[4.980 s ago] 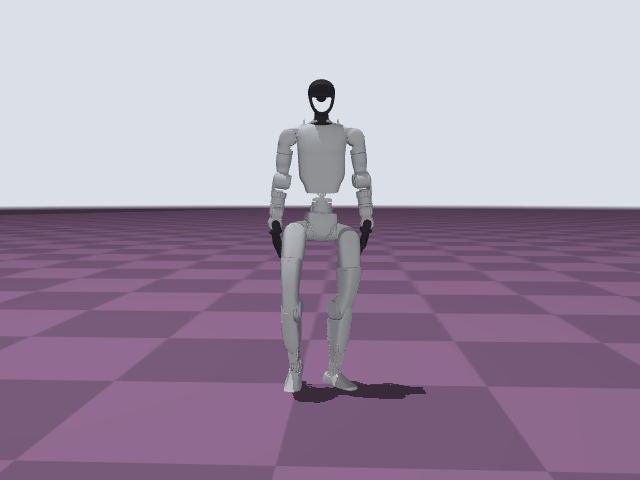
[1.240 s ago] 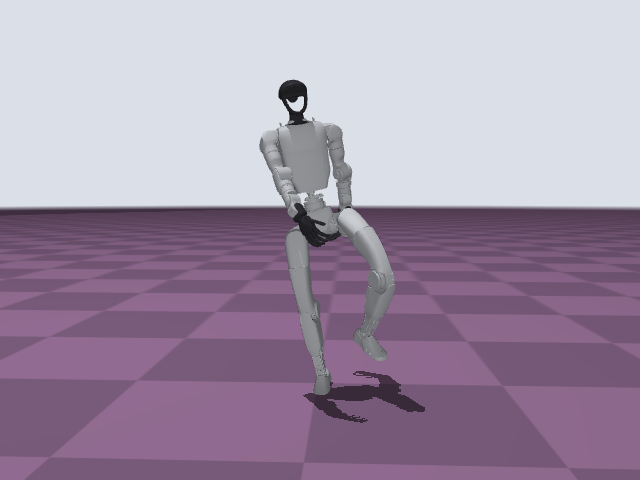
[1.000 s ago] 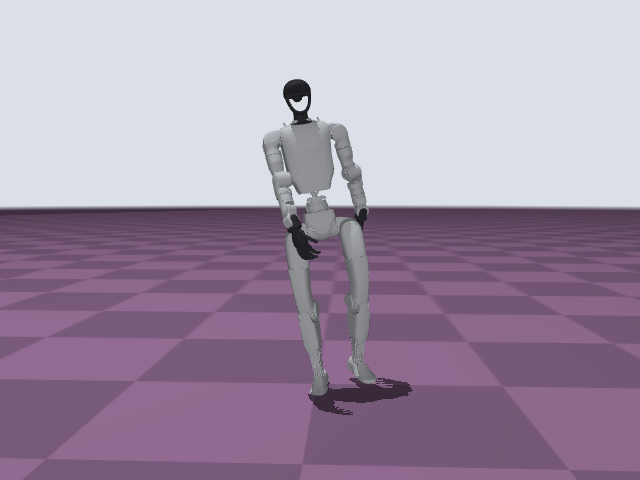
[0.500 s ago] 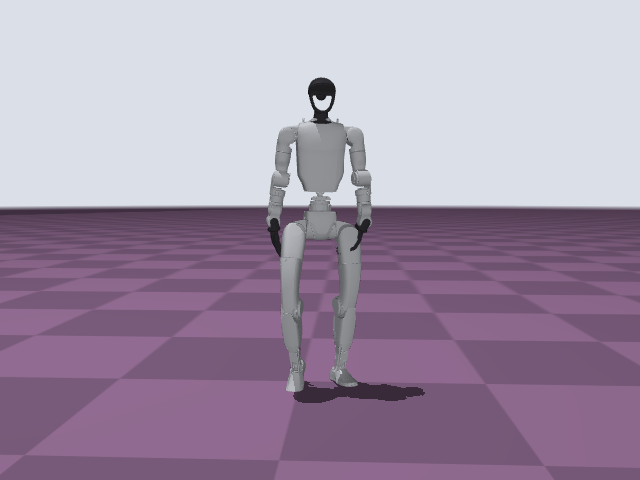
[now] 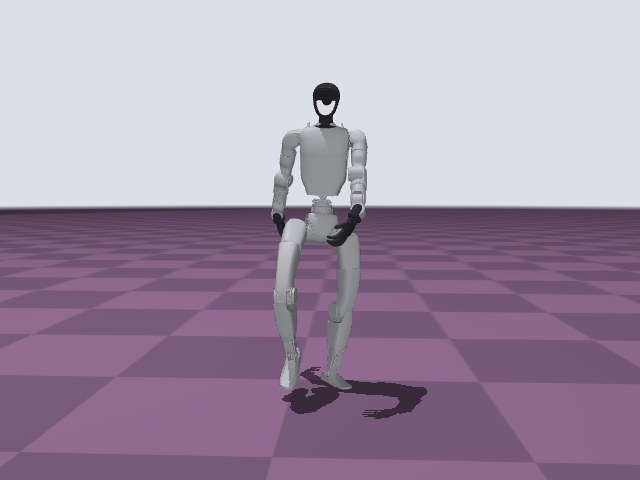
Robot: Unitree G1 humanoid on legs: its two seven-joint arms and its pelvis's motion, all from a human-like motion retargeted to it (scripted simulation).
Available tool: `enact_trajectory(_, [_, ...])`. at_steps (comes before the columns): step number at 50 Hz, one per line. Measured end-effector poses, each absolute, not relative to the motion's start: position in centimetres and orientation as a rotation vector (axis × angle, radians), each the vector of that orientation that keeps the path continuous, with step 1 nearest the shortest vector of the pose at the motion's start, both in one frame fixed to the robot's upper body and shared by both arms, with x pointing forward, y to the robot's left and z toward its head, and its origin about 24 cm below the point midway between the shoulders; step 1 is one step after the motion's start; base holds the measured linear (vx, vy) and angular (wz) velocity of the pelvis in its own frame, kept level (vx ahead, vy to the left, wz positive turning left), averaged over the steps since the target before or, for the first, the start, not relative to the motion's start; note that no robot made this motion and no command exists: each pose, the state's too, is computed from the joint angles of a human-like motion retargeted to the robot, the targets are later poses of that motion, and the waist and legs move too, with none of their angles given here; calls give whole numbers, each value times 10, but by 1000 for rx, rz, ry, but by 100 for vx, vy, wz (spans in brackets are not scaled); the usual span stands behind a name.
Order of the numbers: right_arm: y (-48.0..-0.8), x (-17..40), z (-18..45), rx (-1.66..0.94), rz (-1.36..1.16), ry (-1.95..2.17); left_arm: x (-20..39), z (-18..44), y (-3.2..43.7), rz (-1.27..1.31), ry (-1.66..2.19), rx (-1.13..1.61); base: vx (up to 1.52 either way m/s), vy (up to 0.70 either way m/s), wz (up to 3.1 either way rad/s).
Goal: In place motions
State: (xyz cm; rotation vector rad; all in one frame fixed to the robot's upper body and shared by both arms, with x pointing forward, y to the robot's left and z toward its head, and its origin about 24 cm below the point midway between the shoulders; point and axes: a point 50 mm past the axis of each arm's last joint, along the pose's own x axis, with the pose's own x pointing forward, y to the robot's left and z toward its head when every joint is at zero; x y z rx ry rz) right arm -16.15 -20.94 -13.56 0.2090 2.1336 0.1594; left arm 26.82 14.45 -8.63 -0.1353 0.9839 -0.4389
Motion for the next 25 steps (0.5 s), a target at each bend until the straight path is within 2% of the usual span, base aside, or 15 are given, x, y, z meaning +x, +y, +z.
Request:
enact_trajectory(10, [-210, -66, -169, -13, 242, 1799, 134, -151, 118, -447, 1418, -500, 8, -7, -59])
enact_trajectory(20, [-213, -43, -171, -28, 215, 1774, 39, -171, 144, -356, 1662, -455, 0, -17, -6])
enact_trajectory(25, [-211, -23, -173, -122, 212, 1739, -8, -172, 168, -344, 1779, -370, -11, -24, 5])
